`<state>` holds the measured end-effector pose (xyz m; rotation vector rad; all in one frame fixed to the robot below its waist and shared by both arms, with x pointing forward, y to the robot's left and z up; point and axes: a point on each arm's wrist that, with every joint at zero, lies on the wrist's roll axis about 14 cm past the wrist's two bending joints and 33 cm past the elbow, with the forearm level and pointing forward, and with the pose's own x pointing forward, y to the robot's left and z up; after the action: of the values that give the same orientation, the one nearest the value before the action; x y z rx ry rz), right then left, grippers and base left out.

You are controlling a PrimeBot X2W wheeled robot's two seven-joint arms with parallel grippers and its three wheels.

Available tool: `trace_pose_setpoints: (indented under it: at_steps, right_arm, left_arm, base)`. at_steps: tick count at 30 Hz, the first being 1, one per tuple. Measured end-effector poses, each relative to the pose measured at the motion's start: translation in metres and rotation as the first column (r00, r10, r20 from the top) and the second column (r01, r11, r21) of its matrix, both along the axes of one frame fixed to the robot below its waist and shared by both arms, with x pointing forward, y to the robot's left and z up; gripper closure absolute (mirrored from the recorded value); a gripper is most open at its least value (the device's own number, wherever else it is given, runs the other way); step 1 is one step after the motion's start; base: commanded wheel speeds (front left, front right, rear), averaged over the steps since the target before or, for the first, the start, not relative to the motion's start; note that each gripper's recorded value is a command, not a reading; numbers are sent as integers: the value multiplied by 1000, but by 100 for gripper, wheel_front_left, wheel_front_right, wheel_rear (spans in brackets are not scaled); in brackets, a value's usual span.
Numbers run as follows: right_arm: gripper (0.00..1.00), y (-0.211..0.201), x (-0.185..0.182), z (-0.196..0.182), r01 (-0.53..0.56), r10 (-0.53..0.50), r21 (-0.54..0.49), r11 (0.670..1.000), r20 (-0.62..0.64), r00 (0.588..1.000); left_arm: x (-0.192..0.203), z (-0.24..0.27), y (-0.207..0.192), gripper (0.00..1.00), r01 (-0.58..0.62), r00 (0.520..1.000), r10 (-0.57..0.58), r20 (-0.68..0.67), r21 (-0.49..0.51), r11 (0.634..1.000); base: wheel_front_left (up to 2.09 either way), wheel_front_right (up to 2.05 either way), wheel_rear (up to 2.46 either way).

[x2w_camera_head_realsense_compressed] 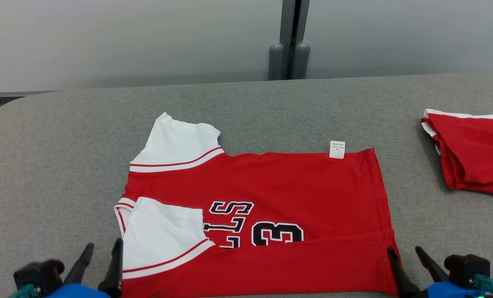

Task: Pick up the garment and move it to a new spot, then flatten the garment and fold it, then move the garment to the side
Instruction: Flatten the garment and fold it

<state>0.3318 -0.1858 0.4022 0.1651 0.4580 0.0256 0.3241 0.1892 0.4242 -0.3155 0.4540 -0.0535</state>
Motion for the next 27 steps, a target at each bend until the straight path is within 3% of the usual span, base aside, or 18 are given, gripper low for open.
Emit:
trace_pose_setpoints:
  at_steps: [9,14,18,27]
  right_arm:
    - [0,-4,38,41,-2,10,-55,998,138,990]
    - [0,3,67,55,-27,41,-75,997,186,982]
    - [0,8,87,58,-48,65,-87,995,199,978]
    - [0,17,124,40,-96,115,-111,989,183,976]
  left_arm:
    - [93,90,-3,0,161,954,-204,218,200,966]
    - [164,140,-14,0,238,890,-345,298,341,909]
    - [207,126,-28,0,308,892,-399,213,360,881]
    - [264,5,-34,0,417,909,-396,-129,305,857]
  base:
    - [0,0,0]
    - [0,0,0]
    - [0,0,0]
    - [0,0,0]
